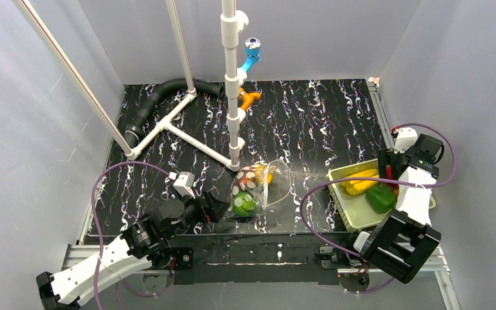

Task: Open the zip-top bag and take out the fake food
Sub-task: Place the fake fruit in the bin.

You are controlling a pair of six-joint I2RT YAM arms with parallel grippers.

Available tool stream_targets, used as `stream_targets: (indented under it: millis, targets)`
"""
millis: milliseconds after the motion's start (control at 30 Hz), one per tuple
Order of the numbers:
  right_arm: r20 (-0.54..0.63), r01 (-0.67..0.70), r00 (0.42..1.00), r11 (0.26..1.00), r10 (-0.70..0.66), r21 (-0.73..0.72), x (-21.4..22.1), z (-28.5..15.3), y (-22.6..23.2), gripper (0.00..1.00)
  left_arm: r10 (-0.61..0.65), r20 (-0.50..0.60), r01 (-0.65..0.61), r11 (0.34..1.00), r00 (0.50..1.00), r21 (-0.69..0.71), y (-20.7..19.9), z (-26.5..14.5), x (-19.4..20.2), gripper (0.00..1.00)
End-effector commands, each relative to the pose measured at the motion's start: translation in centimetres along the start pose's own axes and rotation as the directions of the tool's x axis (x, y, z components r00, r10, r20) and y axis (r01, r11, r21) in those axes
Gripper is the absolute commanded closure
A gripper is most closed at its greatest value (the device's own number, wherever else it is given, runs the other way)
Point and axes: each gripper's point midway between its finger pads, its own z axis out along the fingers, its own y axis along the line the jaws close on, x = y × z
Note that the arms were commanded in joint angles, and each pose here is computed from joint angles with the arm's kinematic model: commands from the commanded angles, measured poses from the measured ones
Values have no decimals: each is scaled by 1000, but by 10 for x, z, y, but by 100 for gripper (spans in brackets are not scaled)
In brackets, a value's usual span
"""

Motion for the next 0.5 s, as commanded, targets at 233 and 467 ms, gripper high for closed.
stream_targets:
  millis: [233, 467]
  targets:
    - [104, 17, 995, 995, -7, -100, -28, -17, 13, 2, -3, 38, 2, 1000, 999, 30, -12, -5, -15, 2]
    - [221, 71, 975, 936, 7, -345, -50, -45, 58, 2, -6, 33, 5, 999, 999, 31, -12, -3, -14, 2]
